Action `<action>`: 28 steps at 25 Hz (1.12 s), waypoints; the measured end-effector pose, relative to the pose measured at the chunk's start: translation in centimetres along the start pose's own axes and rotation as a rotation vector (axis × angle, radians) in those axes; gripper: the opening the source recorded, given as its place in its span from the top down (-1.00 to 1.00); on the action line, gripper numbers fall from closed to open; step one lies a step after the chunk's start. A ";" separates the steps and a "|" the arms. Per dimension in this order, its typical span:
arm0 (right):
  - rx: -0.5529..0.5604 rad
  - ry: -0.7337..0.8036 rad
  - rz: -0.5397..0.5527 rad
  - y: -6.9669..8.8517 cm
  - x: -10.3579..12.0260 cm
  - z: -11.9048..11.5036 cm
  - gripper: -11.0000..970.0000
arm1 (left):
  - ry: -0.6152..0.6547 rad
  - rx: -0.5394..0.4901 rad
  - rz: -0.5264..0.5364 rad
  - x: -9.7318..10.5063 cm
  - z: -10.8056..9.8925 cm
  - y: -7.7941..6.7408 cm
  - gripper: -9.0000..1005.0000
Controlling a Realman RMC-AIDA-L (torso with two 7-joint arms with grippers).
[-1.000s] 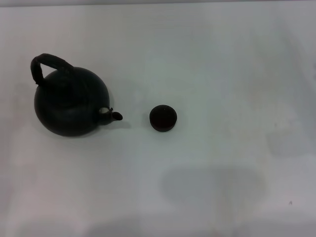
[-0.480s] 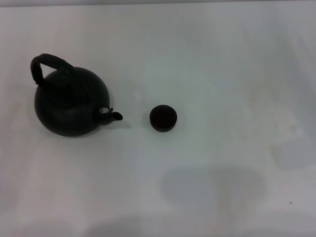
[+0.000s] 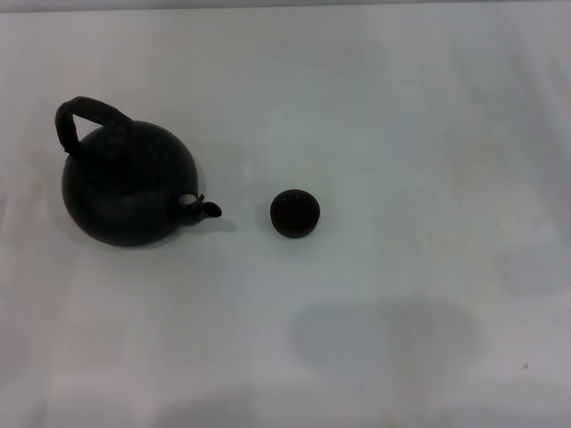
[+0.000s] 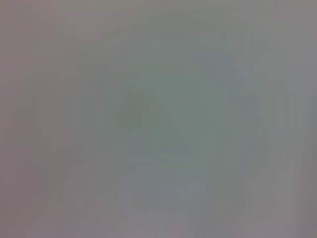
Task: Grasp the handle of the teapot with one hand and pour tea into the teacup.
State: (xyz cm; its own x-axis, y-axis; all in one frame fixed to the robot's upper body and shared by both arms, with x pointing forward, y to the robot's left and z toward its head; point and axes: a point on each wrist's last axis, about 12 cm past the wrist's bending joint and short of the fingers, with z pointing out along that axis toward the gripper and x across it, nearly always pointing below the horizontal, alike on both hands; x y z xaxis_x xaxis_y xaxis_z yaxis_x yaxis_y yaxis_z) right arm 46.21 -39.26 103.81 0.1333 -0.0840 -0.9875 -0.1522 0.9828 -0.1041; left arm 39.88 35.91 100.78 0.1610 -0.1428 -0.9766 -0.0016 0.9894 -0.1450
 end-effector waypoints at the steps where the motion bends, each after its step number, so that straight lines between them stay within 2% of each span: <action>1: 0.005 -0.001 0.001 -0.1 0.0 0.1 -0.74 | -0.005 -0.004 -0.001 0.0 0.2 0.0 -0.40; 11: 0.013 0.021 -0.009 -0.2 0.1 1.2 -0.74 | -0.031 -0.031 -0.021 -0.1 0.7 -0.3 -0.40; 18: 0.041 0.006 -0.009 -0.6 -0.1 1.3 -0.74 | -0.043 -0.041 -0.038 0.0 1.4 -0.6 -0.40; 28: 0.044 0.009 -0.019 -0.7 -0.1 1.2 -0.74 | -0.040 -0.049 -0.051 0.1 1.2 -0.7 -0.40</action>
State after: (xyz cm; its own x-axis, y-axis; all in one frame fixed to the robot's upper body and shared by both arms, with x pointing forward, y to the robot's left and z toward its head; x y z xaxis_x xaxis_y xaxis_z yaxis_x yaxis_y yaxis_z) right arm 47.42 -39.71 104.12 0.1274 -0.1038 -0.9864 -0.1068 0.9873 -0.1177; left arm 41.11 35.24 101.00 0.2017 -0.1910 -0.9606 -0.0402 0.9784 -0.2029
